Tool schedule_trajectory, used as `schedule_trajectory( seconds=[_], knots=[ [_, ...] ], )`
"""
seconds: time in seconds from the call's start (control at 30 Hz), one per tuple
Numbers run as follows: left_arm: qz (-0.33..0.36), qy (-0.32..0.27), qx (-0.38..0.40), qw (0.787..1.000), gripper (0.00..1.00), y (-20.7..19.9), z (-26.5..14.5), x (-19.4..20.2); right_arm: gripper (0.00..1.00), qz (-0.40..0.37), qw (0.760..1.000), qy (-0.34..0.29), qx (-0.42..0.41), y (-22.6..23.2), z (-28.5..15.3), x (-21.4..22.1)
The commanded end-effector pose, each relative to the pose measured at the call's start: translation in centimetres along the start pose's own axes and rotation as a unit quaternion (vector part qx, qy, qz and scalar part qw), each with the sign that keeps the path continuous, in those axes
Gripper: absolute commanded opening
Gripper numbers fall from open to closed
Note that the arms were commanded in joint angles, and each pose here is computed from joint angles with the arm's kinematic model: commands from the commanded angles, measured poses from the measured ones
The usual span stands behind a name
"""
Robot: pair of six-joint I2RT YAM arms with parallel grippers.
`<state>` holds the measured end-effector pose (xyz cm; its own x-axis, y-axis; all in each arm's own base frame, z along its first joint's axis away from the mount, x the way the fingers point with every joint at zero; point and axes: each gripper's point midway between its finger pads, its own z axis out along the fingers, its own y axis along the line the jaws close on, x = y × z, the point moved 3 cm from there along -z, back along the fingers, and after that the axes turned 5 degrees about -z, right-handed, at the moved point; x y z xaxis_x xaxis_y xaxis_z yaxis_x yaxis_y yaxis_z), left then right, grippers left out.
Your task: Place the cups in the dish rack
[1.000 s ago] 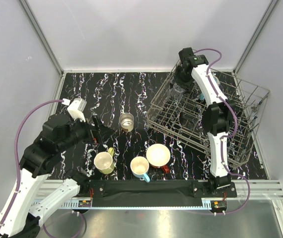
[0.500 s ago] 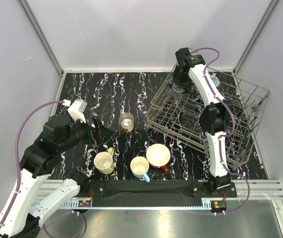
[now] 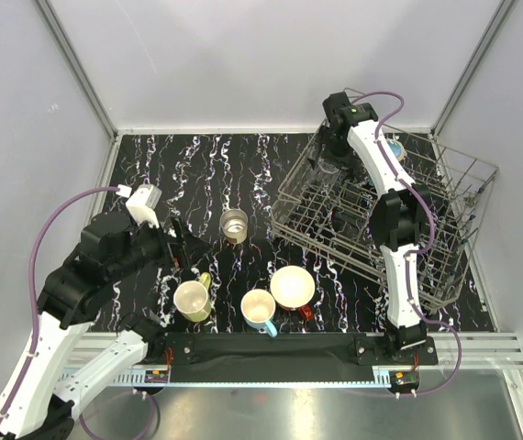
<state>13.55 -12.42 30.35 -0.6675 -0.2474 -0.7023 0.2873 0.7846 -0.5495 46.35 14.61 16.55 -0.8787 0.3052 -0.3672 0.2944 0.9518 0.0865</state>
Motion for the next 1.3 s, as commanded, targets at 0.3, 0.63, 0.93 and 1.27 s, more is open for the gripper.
schedule_trajectory(
  seconds=[0.3,0.63,0.93,1.27],
  knots=[
    [0.010,-0.013,0.016,1.000,0.99,-0.5,-0.2,-0.4,0.88,-0.010,0.997,-0.040,-0.067,0.8,-3.7,-0.6],
    [0.011,-0.012,0.013,1.000,0.99,-0.4,-0.2,-0.3,0.86,-0.025,0.989,-0.100,-0.110,0.9,-6.5,-1.3],
    [0.012,-0.006,-0.001,1.000,0.99,0.2,0.4,-0.2,0.83,-0.007,0.987,-0.110,-0.116,-0.6,-8.8,0.5],
    [0.016,0.051,-0.095,0.994,0.97,2.7,4.5,-0.5,1.00,-0.016,0.996,-0.049,-0.074,-5.1,-11.9,6.3]
  ],
)
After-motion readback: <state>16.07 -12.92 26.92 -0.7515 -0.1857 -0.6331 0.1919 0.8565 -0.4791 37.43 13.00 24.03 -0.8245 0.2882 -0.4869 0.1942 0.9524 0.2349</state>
